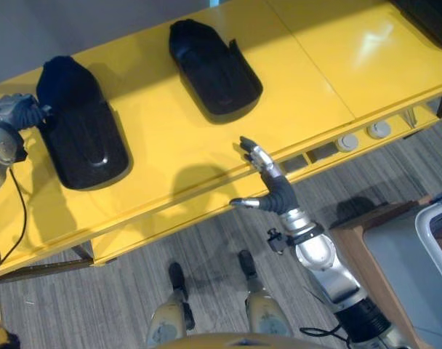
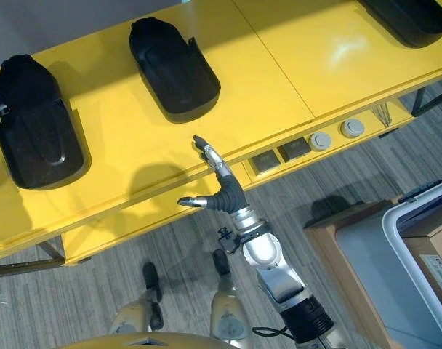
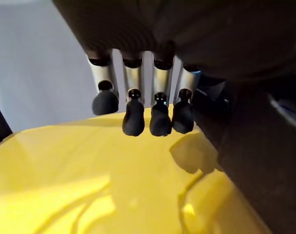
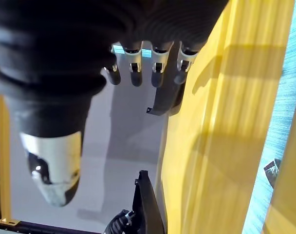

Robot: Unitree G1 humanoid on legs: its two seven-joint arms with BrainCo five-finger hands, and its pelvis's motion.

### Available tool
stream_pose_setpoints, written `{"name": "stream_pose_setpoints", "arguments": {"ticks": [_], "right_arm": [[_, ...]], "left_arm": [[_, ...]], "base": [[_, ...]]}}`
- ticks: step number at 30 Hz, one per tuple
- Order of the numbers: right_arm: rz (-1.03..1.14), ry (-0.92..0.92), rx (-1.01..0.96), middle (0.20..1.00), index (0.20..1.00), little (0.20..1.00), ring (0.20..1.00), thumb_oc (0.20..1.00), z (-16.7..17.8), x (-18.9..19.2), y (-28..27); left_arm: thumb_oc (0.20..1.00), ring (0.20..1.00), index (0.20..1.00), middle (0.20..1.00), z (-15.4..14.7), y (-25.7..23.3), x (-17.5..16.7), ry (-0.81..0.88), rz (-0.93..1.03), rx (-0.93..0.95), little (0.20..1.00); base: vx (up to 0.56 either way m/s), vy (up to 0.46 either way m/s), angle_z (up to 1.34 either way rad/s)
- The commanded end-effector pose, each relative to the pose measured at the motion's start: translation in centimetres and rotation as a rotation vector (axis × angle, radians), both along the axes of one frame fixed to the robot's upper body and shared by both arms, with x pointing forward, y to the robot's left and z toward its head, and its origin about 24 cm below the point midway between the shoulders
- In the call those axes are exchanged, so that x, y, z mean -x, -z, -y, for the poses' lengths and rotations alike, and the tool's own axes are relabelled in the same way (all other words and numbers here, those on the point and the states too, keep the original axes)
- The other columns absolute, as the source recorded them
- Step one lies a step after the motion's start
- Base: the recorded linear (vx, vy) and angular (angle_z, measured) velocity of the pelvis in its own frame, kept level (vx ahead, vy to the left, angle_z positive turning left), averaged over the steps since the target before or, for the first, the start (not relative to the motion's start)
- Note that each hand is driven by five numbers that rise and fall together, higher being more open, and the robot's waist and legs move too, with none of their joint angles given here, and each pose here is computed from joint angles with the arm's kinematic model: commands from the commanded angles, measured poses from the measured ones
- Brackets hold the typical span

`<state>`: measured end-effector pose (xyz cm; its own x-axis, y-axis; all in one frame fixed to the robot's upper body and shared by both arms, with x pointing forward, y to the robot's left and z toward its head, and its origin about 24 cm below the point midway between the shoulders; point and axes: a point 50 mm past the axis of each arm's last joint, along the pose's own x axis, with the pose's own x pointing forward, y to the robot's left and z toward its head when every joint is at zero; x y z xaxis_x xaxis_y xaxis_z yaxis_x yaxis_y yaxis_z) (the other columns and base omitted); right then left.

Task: Move parts from the plastic box to the shelf.

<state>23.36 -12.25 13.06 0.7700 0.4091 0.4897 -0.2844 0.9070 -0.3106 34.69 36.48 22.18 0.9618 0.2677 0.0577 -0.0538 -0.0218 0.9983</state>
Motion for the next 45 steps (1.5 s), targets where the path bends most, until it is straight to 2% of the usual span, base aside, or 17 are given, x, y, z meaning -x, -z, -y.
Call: {"name": "stream_pose_setpoints", "arguments": {"ticks": [1, 7, 12, 14, 17, 20, 21, 22, 23, 25, 26, 27, 28, 31, 33, 38, 45], "right_arm": [[0.182, -0.016, -0.059, 1.000, 1.000, 1.000, 1.000, 1.000, 0.6, 0.6, -3.3], [0.197, 0.022, -0.052, 1.000, 1.000, 1.000, 1.000, 1.000, 1.1, 0.4, -3.7], [0.188, 0.063, -0.025, 1.000, 1.000, 1.000, 1.000, 1.000, 1.9, 0.4, -3.4], [0.179, 0.079, -0.007, 1.000, 1.000, 1.000, 1.000, 1.000, 2.4, 0.5, -3.3], [0.178, 0.049, 0.010, 1.000, 1.000, 1.000, 1.000, 1.000, 2.3, 0.6, -3.4], [0.130, -0.056, 0.037, 1.000, 1.000, 1.000, 1.000, 1.000, 1.9, 0.4, -3.3], [0.128, -0.062, 0.042, 1.000, 1.000, 1.000, 1.000, 1.000, 1.8, 0.4, -3.3], [0.015, -0.184, 0.006, 1.000, 1.000, 1.000, 1.000, 1.000, 1.2, -0.2, -2.3], [-0.045, -0.229, -0.034, 1.000, 1.000, 1.000, 1.000, 1.000, 0.9, -0.5, -1.7], [-0.150, -0.294, -0.087, 0.752, 0.752, 0.752, 0.752, 0.752, -0.1, -1.1, -0.2], [-0.195, -0.322, -0.135, 0.426, 0.426, 0.426, 0.426, 0.426, -0.7, -1.3, 0.5], [-0.292, -0.370, -0.251, 0.200, 0.200, 0.200, 0.200, 0.200, -2.1, -2.0, 2.0], [-0.292, -0.371, -0.250, 0.200, 0.200, 0.200, 0.200, 0.200, -2.1, -2.0, 2.0], [-0.349, -0.421, -0.351, 0.200, 0.200, 0.200, 0.200, 0.200, -4.0, -2.6, 2.6], [-0.341, -0.485, -0.335, 0.200, 0.200, 0.200, 0.200, 0.200, -5.7, -2.9, 2.0], [-0.343, -0.541, -0.307, 0.200, 0.200, 0.200, 0.200, 0.200, -7.0, -3.2, 1.6], [-0.340, -0.604, -0.308, 0.200, 0.200, 0.200, 0.200, 0.200, -8.6, -3.6, 0.6]], "left_arm": [[1.000, 1.000, 1.000, 1.000, -0.1, -4.6, -0.5, -0.060, 0.162, -0.060, 1.000], [1.000, 1.000, 1.000, 1.000, 2.5, -4.3, -2.1, -0.020, 0.225, -0.011, 1.000], [1.000, 1.000, 1.000, 1.000, 4.9, -4.9, -2.5, 0.081, 0.321, 0.033, 1.000], [1.000, 1.000, 1.000, 1.000, 7.1, -6.4, -2.2, 0.203, 0.464, 0.088, 1.000], [1.000, 1.000, 1.000, 1.000, 8.1, -6.9, -1.4, 0.287, 0.580, 0.169, 1.000], [1.000, 1.000, 1.000, 1.000, 10.6, -7.0, 0.7, 0.502, 0.732, 0.333, 1.000], [1.000, 1.000, 1.000, 1.000, 10.3, -6.8, 0.9, 0.495, 0.732, 0.337, 1.000], [1.000, 1.000, 1.000, 1.000, 11.5, -5.3, 2.6, 0.622, 0.764, 0.464, 1.000], [1.000, 1.000, 1.000, 1.000, 12.5, -4.8, 3.5, 0.701, 0.778, 0.529, 1.000], [1.000, 1.000, 1.000, 1.000, 12.9, -3.8, 5.4, 0.765, 0.826, 0.644, 1.000], [1.000, 1.000, 1.000, 1.000, 13.6, -3.3, 5.9, 0.796, 0.841, 0.683, 1.000], [1.000, 1.000, 1.000, 1.000, 14.7, -2.2, 6.8, 0.841, 0.873, 0.772, 1.000], [1.000, 1.000, 1.000, 1.000, 14.7, -2.2, 6.9, 0.839, 0.874, 0.772, 1.000], [1.000, 1.000, 1.000, 1.000, 16.2, -0.5, 8.3, 0.903, 0.899, 0.936, 1.000], [1.000, 1.000, 1.000, 1.000, 17.4, 0.5, 9.2, 0.953, 0.851, 0.995, 1.000], [1.000, 1.000, 1.000, 1.000, 17.7, 0.7, 11.2, 1.046, 0.822, 1.042, 1.000], [1.000, 1.000, 1.000, 1.000, 17.6, 2.2, 12.2, 1.040, 0.741, 1.171, 1.000]], "base": [[-0.01, -0.005, 0.05], [0.00, -0.003, 0.02], [0.02, -0.005, 0.13], [0.01, -0.011, 0.06], [0.00, -0.006, 0.07], [0.00, 0.001, 0.04], [0.00, 0.000, 0.00], [0.00, 0.000, 0.00], [0.04, 0.008, -0.02], [0.04, 0.007, -0.02], [0.00, 0.000, 0.00], [0.01, -0.002, 0.10], [0.00, -0.005, 0.14], [0.02, -0.008, 0.09], [0.03, -0.027, 0.08], [0.01, -0.017, 0.21], [0.00, -0.026, 0.29]]}}
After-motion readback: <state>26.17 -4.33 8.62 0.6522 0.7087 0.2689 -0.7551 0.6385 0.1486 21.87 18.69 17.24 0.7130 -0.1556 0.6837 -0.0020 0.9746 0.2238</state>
